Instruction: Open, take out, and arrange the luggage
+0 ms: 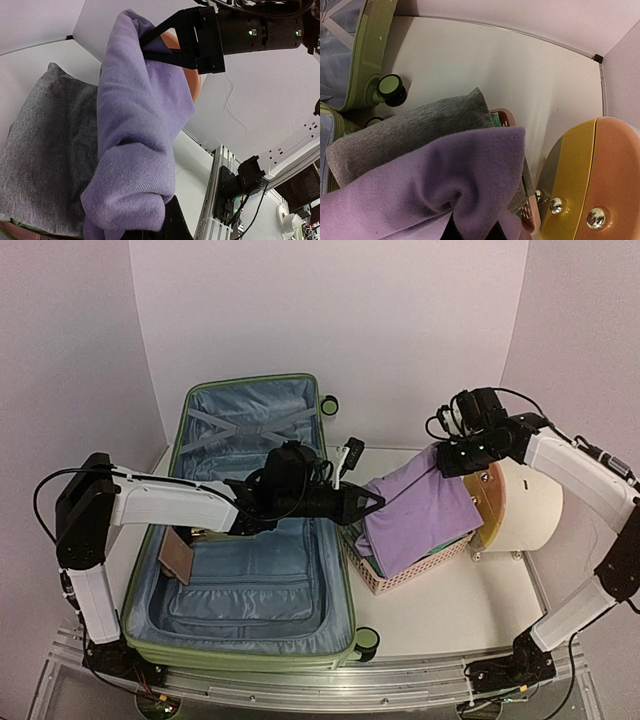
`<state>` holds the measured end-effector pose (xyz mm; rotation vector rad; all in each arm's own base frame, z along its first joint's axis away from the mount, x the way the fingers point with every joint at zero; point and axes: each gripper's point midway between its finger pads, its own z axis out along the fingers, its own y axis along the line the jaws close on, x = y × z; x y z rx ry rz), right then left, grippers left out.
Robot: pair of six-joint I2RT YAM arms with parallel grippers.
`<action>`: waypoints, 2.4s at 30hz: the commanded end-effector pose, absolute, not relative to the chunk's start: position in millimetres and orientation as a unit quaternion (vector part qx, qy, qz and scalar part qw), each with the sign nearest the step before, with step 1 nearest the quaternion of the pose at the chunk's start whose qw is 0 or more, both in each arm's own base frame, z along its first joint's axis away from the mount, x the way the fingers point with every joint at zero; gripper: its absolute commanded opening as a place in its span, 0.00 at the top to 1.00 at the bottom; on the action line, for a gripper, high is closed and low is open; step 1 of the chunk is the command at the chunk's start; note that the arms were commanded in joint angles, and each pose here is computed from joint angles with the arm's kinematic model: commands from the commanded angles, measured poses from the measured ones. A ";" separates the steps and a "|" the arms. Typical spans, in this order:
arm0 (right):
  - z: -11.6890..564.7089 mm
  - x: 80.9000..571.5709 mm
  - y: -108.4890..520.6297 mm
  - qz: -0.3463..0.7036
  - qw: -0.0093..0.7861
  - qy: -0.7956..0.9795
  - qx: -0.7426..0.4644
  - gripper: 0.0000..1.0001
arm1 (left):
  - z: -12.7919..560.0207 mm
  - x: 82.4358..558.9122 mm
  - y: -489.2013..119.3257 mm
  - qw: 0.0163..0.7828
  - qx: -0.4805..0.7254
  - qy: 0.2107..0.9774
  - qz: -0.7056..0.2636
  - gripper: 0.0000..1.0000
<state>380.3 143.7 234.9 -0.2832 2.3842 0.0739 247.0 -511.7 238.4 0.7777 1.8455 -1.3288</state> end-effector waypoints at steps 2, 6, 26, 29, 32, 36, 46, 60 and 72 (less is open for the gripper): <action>266.7 419.1 111.4 -0.016 0.419 0.905 -0.071 1.00 | 262.8 252.9 -523.7 0.360 0.302 0.693 -0.547 1.00; 260.5 423.8 104.4 -0.014 0.412 0.909 -0.064 1.00 | 265.7 252.4 -531.1 0.349 0.302 0.689 -0.559 1.00; 358.6 362.3 89.7 0.027 0.469 0.882 -0.050 1.00 | 318.2 169.9 -555.8 0.271 0.363 0.590 -0.668 1.00; 357.1 355.5 89.7 0.033 0.460 0.886 -0.049 1.00 | 320.1 163.0 -559.6 0.261 0.362 0.586 -0.676 1.00; 349.5 353.3 90.3 0.035 0.446 0.893 -0.048 1.00 | 319.9 160.9 -561.2 0.255 0.360 0.585 -0.680 1.00; 335.4 358.6 93.4 0.034 0.430 0.901 -0.052 1.00 | 306.7 168.8 -561.9 0.249 0.336 0.613 -0.671 1.00; 250.3 421.9 119.7 0.031 0.366 0.928 -0.066 1.00 | 241.9 247.2 -549.0 0.280 0.254 0.704 -0.601 1.00; 185.7 473.5 130.2 0.026 0.316 0.945 -0.077 1.00 | 204.0 330.3 -519.8 0.365 0.210 0.755 -0.502 1.00; 195.6 496.3 122.8 -0.011 0.336 0.939 -0.071 0.29 | 223.8 374.8 -490.3 0.442 0.200 0.792 -0.371 0.70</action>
